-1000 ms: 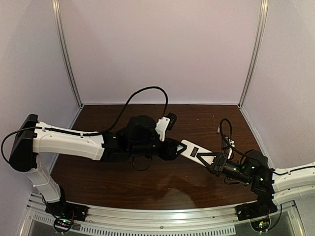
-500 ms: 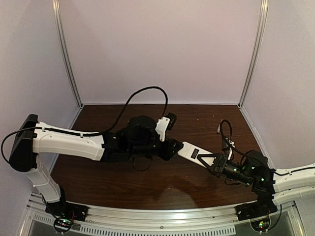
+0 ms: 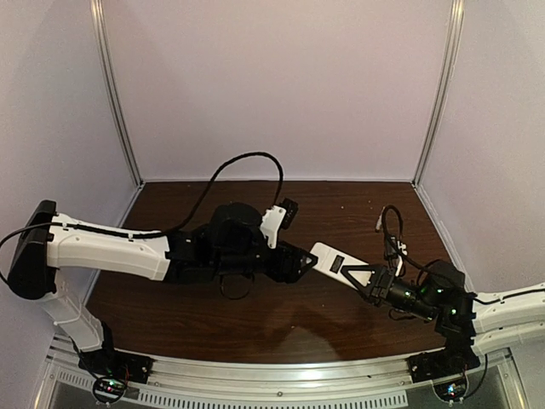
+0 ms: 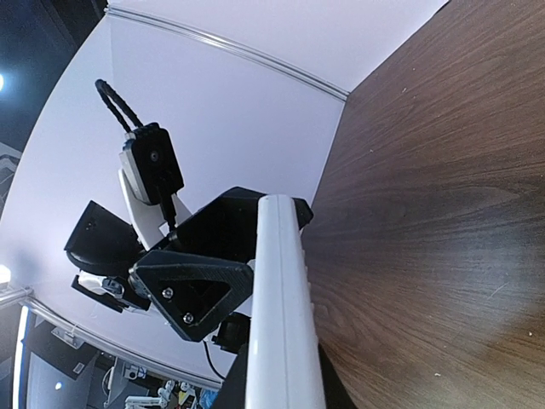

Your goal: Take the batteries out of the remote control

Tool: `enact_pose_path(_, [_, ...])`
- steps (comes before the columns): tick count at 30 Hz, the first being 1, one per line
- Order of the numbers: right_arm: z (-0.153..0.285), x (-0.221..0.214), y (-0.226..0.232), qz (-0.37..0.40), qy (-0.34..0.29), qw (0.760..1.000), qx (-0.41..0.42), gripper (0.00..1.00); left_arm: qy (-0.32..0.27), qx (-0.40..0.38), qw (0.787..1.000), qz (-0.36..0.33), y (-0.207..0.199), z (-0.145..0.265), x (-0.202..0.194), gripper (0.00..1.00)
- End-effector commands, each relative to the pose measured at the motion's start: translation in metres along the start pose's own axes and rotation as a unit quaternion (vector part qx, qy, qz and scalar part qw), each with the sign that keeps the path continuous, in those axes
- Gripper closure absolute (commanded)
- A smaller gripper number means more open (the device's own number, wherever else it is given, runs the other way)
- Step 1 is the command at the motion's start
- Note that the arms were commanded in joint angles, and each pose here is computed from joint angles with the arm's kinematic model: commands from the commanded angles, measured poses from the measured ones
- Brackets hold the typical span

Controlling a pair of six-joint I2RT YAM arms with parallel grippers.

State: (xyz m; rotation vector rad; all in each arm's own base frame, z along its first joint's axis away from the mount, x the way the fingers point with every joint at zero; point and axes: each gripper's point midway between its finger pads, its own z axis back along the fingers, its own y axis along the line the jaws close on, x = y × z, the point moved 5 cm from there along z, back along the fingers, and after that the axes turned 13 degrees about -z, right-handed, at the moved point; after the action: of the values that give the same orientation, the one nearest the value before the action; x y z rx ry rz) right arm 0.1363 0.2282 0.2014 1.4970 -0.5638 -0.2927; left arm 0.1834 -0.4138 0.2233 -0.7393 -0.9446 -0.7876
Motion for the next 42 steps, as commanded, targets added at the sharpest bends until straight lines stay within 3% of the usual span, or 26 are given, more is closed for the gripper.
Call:
enact_pose_path(1, [-0.002,0.0,0.01,0.012,0.001,1.0,0.028,1.0,-0.013,-0.021,1.0,-0.005,-0.002,0.02,0.008,0.26])
enact_pose_path(7, [-0.006,-0.003,0.009,0.01,0.012,0.999,0.038,1.0,-0.022,-0.084,0.996,0.012,-0.002,0.031,0.009,0.26])
enact_pose_path(18, [-0.008,-0.007,0.014,0.016,0.028,0.998,0.047,1.0,0.004,-0.109,0.994,0.01,-0.004,0.028,0.013,0.3])
enact_pose_path(26, [-0.007,-0.009,0.018,0.022,0.037,0.997,0.057,1.0,0.017,-0.171,0.985,0.004,-0.014,0.028,0.021,0.33])
enact_pose_path(42, [-0.006,-0.011,0.022,0.026,0.047,0.996,0.068,1.0,0.032,-0.162,0.986,0.009,-0.01,0.014,0.017,0.4])
